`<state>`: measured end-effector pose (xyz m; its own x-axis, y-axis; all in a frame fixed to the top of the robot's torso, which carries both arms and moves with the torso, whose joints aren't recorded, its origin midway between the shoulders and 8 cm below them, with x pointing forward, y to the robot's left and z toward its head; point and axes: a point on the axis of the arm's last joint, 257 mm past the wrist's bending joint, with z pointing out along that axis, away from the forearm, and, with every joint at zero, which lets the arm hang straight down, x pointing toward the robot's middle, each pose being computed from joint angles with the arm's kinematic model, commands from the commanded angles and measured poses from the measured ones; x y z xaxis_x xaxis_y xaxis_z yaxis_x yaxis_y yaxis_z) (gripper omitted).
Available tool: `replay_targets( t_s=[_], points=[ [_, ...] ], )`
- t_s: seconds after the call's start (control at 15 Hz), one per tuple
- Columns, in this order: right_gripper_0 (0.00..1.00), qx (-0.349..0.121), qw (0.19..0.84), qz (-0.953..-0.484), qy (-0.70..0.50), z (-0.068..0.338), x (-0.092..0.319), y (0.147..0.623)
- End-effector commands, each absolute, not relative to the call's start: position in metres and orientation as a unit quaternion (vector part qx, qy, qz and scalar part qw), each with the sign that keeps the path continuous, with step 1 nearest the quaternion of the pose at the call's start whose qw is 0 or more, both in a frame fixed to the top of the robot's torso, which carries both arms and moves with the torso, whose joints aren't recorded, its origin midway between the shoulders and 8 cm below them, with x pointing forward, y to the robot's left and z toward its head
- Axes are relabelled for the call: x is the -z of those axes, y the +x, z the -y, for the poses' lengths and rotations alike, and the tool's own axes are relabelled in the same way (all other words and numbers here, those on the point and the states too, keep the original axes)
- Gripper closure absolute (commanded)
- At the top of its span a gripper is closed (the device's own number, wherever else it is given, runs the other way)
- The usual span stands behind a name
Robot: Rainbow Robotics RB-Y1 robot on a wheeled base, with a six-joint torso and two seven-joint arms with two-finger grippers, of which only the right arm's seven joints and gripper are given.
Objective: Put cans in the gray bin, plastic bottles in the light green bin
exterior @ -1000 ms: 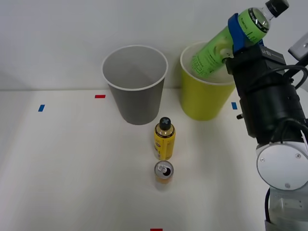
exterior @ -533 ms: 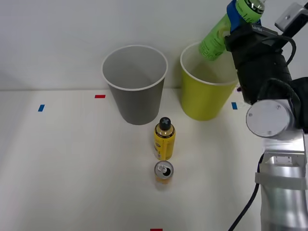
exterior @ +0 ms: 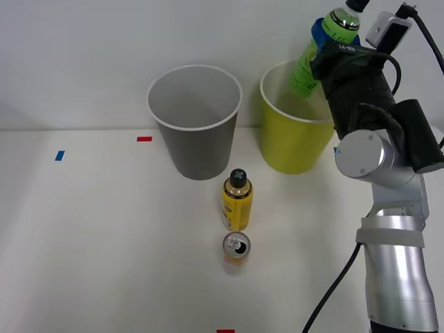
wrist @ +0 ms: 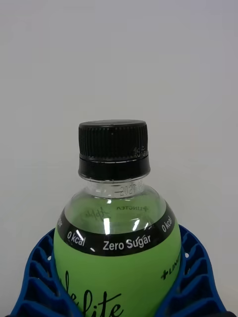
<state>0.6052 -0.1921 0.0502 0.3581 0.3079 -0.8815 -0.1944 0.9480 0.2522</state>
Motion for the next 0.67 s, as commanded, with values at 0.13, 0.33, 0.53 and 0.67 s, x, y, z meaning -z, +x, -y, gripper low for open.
replay_targets(
  t_s=[0.13,0.33,0.53,0.67],
  points=[
    [0.63,-0.159,0.828,-0.535,0.055,0.189,-0.057,0.603],
    [0.18,-0.176,0.827,-0.53,0.063,0.187,-0.058,0.602],
    [0.13,-0.173,0.835,-0.519,0.062,0.186,-0.065,0.599],
    [0.13,-0.172,0.837,-0.515,0.062,0.184,-0.067,0.598]
  ],
)
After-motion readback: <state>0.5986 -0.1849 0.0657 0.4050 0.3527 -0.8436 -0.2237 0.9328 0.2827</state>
